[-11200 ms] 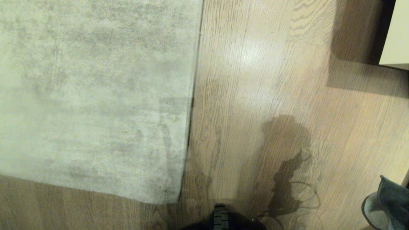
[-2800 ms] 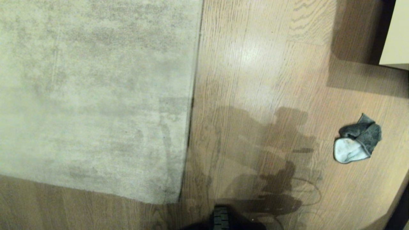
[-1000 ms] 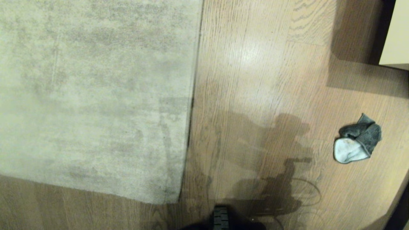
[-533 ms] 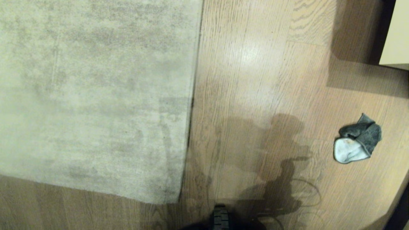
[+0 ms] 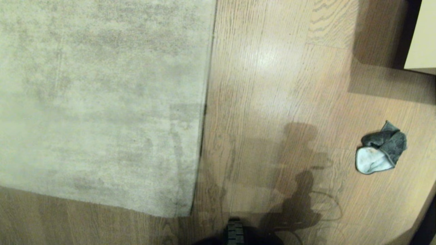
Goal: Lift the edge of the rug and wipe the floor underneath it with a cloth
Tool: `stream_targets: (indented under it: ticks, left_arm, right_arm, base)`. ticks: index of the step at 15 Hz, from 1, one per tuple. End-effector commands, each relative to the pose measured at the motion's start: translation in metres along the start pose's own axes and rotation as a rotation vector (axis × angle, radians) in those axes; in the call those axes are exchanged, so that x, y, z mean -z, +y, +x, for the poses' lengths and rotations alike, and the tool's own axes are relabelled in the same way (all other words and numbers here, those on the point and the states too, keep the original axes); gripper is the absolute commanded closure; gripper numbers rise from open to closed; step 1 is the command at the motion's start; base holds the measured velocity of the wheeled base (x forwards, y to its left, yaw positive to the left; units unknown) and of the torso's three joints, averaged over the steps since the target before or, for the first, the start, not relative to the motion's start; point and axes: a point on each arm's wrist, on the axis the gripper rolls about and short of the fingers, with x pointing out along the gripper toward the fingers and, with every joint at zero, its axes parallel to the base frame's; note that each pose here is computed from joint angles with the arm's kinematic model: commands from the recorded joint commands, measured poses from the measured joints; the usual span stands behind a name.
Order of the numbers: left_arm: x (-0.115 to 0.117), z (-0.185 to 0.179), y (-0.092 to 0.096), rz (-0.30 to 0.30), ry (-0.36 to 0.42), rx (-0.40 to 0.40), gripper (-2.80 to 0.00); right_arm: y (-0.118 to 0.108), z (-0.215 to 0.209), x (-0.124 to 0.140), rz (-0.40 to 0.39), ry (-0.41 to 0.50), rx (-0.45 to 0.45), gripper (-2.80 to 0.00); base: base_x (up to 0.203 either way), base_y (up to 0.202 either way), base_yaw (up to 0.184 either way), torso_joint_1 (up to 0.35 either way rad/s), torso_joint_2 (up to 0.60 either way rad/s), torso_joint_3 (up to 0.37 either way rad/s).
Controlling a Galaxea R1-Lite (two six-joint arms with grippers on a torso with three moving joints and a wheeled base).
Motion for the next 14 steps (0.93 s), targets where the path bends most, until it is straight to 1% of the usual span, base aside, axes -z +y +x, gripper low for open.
stream_targets:
  ticks: [1, 3, 6, 9, 12, 14]
  left_arm:
    - [-0.0001, 0.0001, 0.0000, 0.000, 0.001, -0.001, 0.00]
    - [-0.0001, 0.0001, 0.0000, 0.000, 0.001, -0.001, 0.00]
    - [-0.0001, 0.0001, 0.0000, 0.000, 0.001, -0.001, 0.00]
    - [-0.0001, 0.0001, 0.0000, 0.000, 0.001, -0.001, 0.00]
    - [-0.0001, 0.0001, 0.0000, 0.000, 0.001, -0.001, 0.00]
    - [-0.0001, 0.0001, 0.0000, 0.000, 0.001, -0.001, 0.00]
  right_arm:
    - [0.0001, -0.0015, 0.0004, -0.001, -0.020, -0.002, 0.00]
    - [0.0001, -0.0015, 0.0004, -0.002, -0.020, -0.004, 0.00]
    - [0.0000, -0.0014, 0.0003, -0.019, -0.023, -0.064, 0.00]
    - [0.0000, -0.0014, 0.0003, -0.022, -0.024, -0.074, 0.00]
    - [0.0000, -0.0018, 0.0005, -0.038, -0.033, -0.130, 0.00]
    - [-0.0003, -0.0037, 0.0011, -0.047, -0.060, -0.165, 0.00]
  base:
    - [0.000, 0.000, 0.000, 0.000, 0.00, 0.000]
    - [0.000, 0.000, 0.000, 0.000, 0.00, 0.000]
    - [0.000, 0.000, 0.000, 0.000, 0.00, 0.000]
    - [0.000, 0.000, 0.000, 0.000, 0.00, 0.000]
    - [0.000, 0.000, 0.000, 0.000, 0.00, 0.000]
    - [0.000, 0.000, 0.000, 0.000, 0.00, 0.000]
